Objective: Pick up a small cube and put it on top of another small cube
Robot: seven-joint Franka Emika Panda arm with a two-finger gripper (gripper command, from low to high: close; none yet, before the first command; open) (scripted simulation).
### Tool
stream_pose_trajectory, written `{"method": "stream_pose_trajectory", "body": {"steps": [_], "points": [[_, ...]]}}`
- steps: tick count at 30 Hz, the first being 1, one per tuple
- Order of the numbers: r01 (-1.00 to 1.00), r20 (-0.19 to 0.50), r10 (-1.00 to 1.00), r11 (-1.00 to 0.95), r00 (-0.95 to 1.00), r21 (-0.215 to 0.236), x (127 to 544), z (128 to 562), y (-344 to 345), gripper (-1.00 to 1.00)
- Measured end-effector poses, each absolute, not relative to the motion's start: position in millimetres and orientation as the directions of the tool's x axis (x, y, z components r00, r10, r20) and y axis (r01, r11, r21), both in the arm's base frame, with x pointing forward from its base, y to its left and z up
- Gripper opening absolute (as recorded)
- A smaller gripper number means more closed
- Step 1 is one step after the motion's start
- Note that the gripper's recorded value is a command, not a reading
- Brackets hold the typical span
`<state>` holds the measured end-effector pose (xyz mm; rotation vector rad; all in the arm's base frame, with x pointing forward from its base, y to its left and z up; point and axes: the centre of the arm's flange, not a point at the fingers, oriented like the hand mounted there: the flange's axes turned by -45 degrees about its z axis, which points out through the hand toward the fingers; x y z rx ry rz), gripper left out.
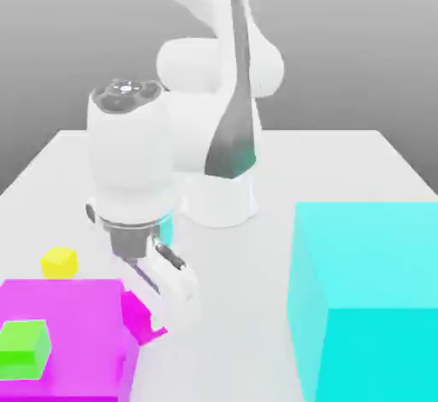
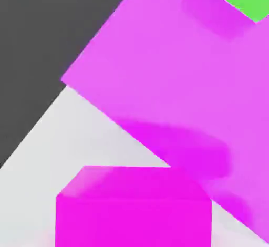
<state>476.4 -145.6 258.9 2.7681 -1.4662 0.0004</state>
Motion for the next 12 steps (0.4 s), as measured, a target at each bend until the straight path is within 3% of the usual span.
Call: {"method": "stream_pose_trajectory", "body": {"steps": [5,8,9,12], "points": [[-0.884,0.000,-0.884,-0.468,0.468,-0.001,489,304,-233,-1.00],[-0.890,-0.001,-0.890,-0.456,0.456,-0.003,490,269,-245,-1.00],[-0.891,-0.001,-0.891,-0.455,0.455,-0.003,490,258,-246,1.00],[-0.891,-0.001,-0.891,-0.455,0.455,-0.003,490,258,-246,1.00]]}}
